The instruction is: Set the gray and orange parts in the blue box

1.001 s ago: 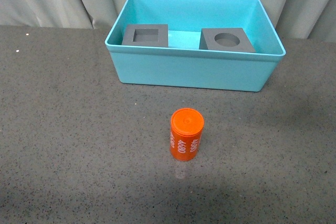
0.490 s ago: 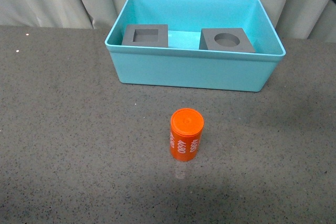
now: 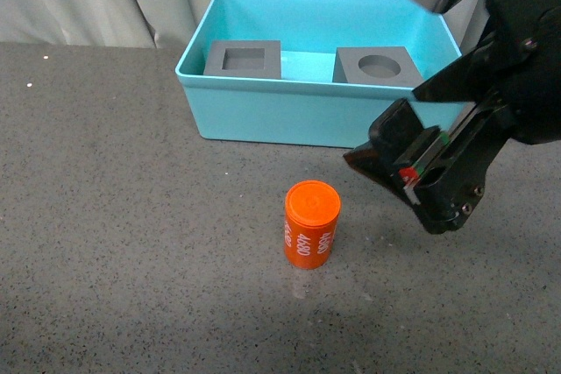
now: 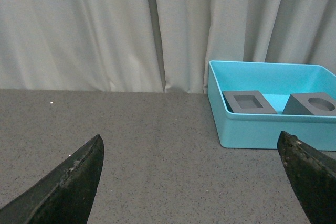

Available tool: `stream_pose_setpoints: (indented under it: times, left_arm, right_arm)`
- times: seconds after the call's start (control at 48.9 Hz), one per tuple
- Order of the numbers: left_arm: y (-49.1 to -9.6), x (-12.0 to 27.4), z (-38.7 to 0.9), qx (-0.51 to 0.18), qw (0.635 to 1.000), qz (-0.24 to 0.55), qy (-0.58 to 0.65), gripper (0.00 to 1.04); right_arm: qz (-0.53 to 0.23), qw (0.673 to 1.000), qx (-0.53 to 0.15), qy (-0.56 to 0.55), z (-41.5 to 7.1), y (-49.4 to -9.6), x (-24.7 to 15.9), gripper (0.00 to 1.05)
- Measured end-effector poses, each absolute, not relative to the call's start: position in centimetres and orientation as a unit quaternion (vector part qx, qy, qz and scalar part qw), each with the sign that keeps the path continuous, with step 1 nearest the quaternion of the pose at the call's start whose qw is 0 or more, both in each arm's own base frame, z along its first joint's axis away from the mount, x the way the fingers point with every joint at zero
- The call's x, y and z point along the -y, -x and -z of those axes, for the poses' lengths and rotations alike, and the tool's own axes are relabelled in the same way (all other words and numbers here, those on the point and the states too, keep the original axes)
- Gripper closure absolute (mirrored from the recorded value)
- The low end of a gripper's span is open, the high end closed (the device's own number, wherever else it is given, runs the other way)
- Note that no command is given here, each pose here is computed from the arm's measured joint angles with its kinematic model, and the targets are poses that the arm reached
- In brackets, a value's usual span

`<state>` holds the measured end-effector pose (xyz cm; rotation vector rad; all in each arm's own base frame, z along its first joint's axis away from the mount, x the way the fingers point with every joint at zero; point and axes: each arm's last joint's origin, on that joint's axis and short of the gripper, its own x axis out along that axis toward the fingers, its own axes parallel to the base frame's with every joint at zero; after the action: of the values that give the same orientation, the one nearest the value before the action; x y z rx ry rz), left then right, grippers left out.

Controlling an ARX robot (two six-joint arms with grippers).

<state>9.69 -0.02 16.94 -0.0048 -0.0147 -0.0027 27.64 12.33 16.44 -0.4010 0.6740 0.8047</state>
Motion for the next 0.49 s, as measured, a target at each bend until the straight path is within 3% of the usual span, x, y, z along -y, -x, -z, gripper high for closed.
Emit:
stream_pose_setpoints:
  times: [0.163,0.49]
  left_arm:
    - [-9.7,0.0,-16.9,0.007,1.0,0.001,0.002,0.07]
    - [-9.7,0.0,-16.9,0.007,1.0,0.001,0.002,0.07]
  right_arm:
    - [-0.42,0.811,-0.364,0.18,-15.2,-28.1,-13.7,0.1]
    - [-0.435,0.779,-0.404,0.203,-12.6,-29.4,-16.7,0.1]
